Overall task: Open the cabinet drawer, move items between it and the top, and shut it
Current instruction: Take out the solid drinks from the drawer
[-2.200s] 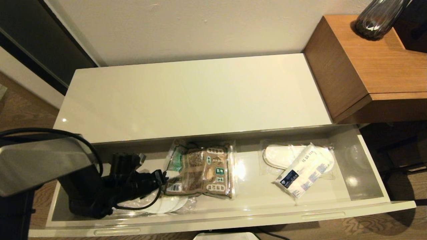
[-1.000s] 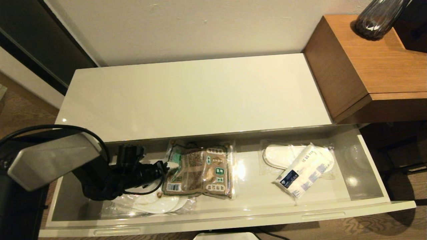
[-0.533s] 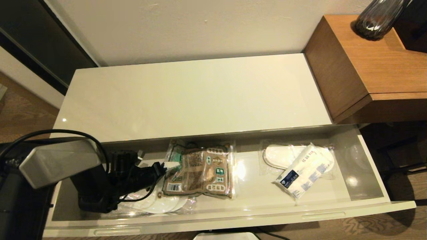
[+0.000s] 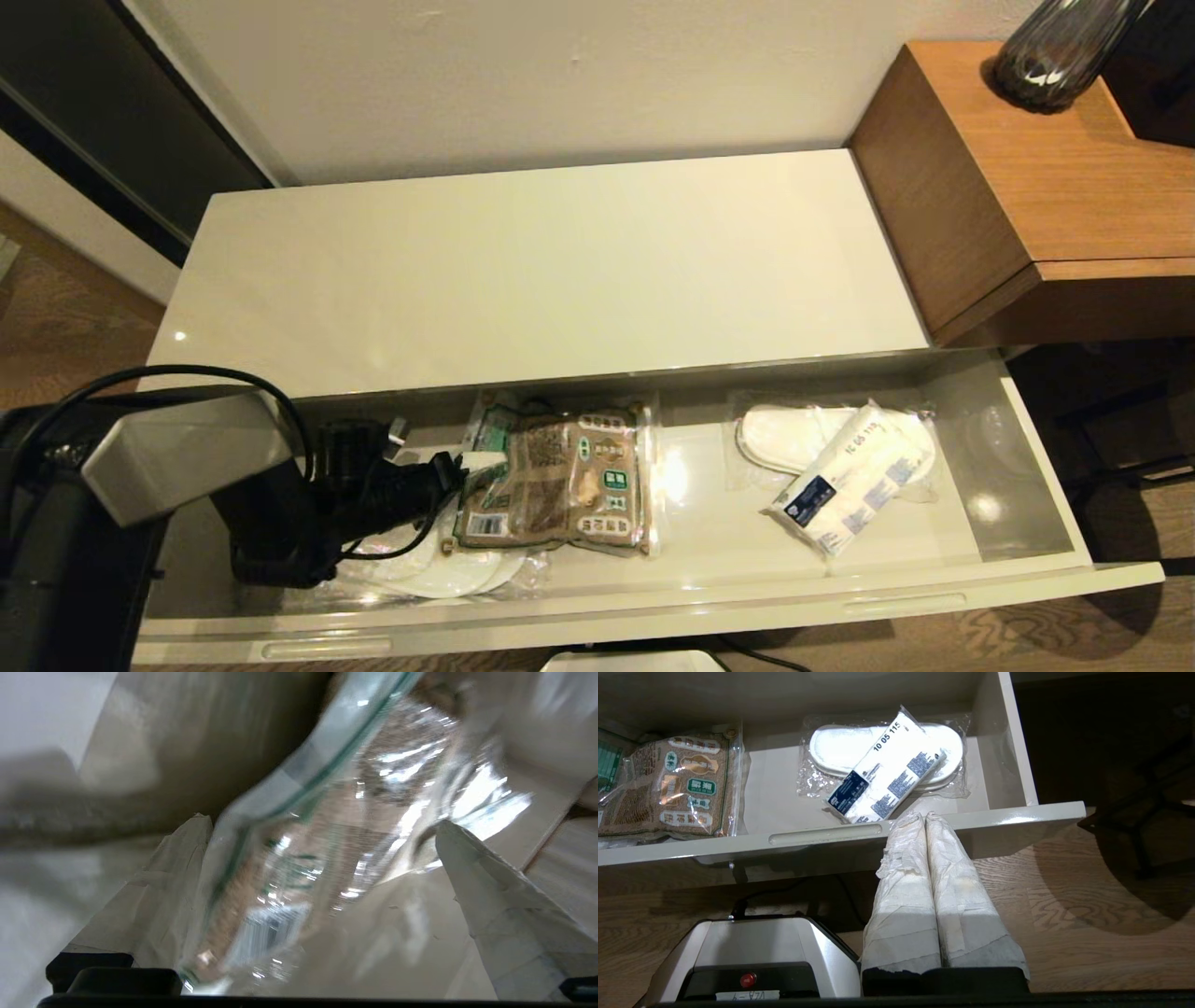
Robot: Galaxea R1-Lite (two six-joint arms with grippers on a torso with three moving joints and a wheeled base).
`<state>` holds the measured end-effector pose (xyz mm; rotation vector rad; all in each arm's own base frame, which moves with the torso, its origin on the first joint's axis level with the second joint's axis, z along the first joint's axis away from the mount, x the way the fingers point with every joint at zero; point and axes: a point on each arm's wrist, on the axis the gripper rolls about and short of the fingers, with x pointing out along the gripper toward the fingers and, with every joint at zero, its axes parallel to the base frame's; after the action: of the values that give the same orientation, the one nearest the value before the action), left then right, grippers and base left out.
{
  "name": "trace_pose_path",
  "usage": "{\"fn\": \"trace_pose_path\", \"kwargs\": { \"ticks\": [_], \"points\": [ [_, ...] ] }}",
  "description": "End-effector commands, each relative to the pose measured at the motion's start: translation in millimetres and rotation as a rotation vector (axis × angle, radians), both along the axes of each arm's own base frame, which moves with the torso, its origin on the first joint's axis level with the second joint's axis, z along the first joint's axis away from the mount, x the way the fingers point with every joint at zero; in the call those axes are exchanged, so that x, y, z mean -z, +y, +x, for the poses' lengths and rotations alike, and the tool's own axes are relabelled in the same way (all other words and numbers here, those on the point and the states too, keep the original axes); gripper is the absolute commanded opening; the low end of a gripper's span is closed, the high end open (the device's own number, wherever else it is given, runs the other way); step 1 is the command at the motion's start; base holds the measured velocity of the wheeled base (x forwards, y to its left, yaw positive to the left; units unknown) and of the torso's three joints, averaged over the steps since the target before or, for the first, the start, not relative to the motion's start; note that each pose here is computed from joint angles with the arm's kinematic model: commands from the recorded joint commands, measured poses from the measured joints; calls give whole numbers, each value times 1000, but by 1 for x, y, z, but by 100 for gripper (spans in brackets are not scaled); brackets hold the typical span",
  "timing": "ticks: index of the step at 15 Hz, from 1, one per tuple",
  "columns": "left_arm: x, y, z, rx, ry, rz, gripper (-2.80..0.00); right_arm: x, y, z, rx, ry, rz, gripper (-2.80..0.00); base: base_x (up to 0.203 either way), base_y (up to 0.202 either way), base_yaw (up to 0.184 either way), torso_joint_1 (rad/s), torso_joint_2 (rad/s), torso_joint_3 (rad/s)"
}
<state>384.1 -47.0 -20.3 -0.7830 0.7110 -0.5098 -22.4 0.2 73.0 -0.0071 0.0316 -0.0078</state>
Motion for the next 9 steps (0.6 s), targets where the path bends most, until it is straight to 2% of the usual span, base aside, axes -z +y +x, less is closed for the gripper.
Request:
{"fn": "trace_pose_path", "kwargs": {
  "ticks": [1,3,6,7,9],
  "points": [
    [7,-1,5,7,11,5,0,0,0,0,0,1,0,-280,0,0,0,0,0,0],
    [10,-1,10,5,42,9,0,0,0,0,0,1,0,-280,0,0,0,0,0,0],
    [13,-2,13,-3,46,15,0,0,0,0,0,1,0,-280,0,0,0,0,0,0],
    [13,-2,13,-4,53,17,-280,0,0,0,0,1,0,-280,0,0,0,0,0,0],
    [12,-2,15,-4,57,17,-280,0,0,0,0,2,0,-280,0,0,0,0,0,0]
  ]
}}
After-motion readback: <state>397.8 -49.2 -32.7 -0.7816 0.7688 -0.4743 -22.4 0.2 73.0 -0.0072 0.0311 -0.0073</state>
